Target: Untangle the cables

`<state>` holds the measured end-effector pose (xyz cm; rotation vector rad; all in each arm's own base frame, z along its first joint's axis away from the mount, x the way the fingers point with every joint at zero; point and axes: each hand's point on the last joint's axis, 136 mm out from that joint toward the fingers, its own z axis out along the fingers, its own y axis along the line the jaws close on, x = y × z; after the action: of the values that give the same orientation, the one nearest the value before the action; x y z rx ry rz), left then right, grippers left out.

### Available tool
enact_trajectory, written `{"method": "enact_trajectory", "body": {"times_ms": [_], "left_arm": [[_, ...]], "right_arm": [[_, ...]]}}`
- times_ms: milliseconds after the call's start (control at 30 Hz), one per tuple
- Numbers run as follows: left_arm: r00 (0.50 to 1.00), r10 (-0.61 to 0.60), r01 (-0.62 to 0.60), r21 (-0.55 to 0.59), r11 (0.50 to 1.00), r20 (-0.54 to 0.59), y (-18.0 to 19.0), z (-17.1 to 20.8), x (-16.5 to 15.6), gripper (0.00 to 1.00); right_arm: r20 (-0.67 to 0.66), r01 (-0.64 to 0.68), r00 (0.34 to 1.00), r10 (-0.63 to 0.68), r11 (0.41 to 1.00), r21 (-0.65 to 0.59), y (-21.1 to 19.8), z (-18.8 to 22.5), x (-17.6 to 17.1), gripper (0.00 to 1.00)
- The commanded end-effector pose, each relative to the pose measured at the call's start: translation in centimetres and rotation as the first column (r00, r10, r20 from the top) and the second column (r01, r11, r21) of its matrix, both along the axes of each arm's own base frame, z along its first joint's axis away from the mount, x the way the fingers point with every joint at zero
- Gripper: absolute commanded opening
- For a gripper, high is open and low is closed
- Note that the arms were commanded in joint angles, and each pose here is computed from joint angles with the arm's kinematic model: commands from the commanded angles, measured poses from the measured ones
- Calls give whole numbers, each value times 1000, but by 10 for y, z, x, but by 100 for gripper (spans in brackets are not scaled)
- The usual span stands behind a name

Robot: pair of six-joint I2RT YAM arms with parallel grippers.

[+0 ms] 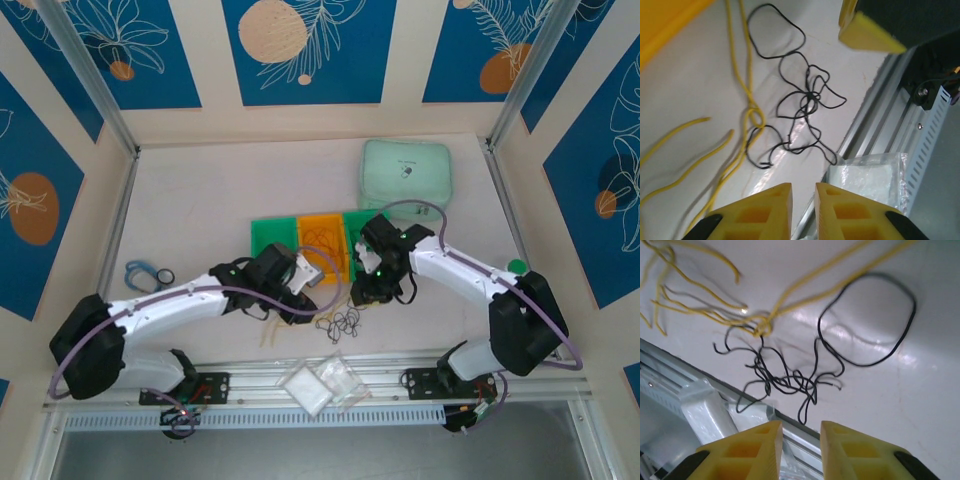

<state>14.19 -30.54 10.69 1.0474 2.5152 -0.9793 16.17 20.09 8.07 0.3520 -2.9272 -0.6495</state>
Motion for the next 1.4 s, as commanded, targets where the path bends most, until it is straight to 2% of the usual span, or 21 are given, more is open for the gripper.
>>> {"method": "enact_trajectory", "body": {"times_ms": [0, 233, 433, 833, 967, 1100, 1367], "left_arm": [[998, -62, 60, -81, 995, -23, -30, 13, -10, 19], [990, -104, 102, -32, 994, -90, -55, -13, -24, 23], [993, -64, 71, 61, 996, -99, -52, -33, -17, 19], [990, -50, 70, 153, 986, -135, -51, -55, -14, 17], [992, -49, 67, 164, 984, -113, -49, -49, -12, 17], [997, -43, 53, 141, 989, -72, -48, -34, -8, 34], [997, -35, 44, 151, 988, -62, -38, -15, -12, 35]], "right_arm": [[-41, 51, 998, -48, 996, 69, 10, 3, -12, 27], [-29, 87, 996, -85, 994, 72, 3, 0, -21, 30], [-13, 98, 995, -98, 992, 73, -3, 3, -24, 30], [9, 111, 994, -112, 990, 91, -7, 7, -25, 30], [9, 112, 993, -114, 990, 91, -8, 6, -25, 30], [11, 112, 993, -113, 989, 94, -8, 6, -25, 31], [12, 112, 993, -114, 989, 99, -8, 5, -24, 31]]}}
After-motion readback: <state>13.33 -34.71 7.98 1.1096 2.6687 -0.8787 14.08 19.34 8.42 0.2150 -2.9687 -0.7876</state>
